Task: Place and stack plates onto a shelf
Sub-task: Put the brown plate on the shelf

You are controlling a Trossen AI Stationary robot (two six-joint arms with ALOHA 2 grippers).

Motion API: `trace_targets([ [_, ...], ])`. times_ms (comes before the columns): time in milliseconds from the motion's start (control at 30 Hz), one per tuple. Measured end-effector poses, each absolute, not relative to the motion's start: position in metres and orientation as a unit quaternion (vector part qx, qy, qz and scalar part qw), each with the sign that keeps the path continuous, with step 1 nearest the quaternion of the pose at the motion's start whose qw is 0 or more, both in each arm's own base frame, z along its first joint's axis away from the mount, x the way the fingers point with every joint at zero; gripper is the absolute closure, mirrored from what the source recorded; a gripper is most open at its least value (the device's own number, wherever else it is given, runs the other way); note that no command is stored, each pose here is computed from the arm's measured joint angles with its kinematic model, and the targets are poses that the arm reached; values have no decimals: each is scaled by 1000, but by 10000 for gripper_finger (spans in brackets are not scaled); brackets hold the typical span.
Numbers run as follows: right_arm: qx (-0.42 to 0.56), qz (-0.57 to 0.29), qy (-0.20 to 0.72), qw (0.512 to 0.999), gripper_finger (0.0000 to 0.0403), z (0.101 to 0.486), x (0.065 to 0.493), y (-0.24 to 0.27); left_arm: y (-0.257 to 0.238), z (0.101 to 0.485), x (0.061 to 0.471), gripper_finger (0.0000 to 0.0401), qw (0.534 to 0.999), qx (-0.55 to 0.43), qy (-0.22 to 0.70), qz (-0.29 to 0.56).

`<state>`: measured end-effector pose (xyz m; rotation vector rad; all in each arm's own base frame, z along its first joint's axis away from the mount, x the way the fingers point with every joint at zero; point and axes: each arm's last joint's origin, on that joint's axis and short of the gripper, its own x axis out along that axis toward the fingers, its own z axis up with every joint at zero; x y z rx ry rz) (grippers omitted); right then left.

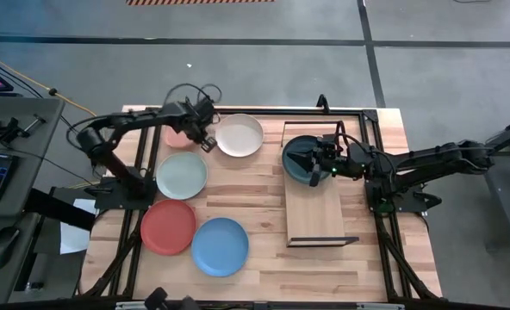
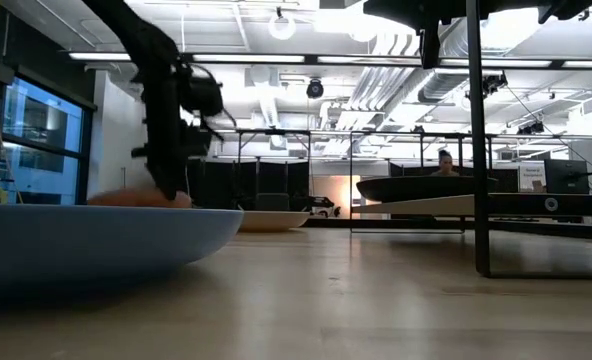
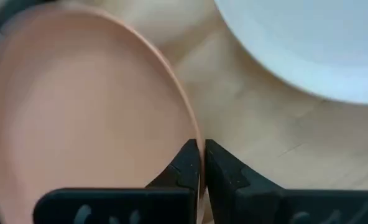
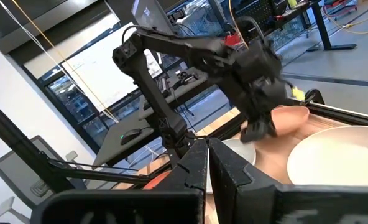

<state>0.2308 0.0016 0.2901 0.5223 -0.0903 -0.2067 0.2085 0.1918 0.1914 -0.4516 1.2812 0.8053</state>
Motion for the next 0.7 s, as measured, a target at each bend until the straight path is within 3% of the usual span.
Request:
trace_targets([
  [200,285,-114,-52,950,402,290,231,1,194,254,204,398,754,-181,506,378],
  [367,306,-122,-57,943,402,290,230,0,164,292,213,400,791,-141,482,349],
  [500,306,-122,-57,943,402,290,230,0,128,316,225,400,836,-112,449,295],
  [700,307,-127,-61,941,402,292,231,-2,59,327,247,400,899,-64,424,88],
])
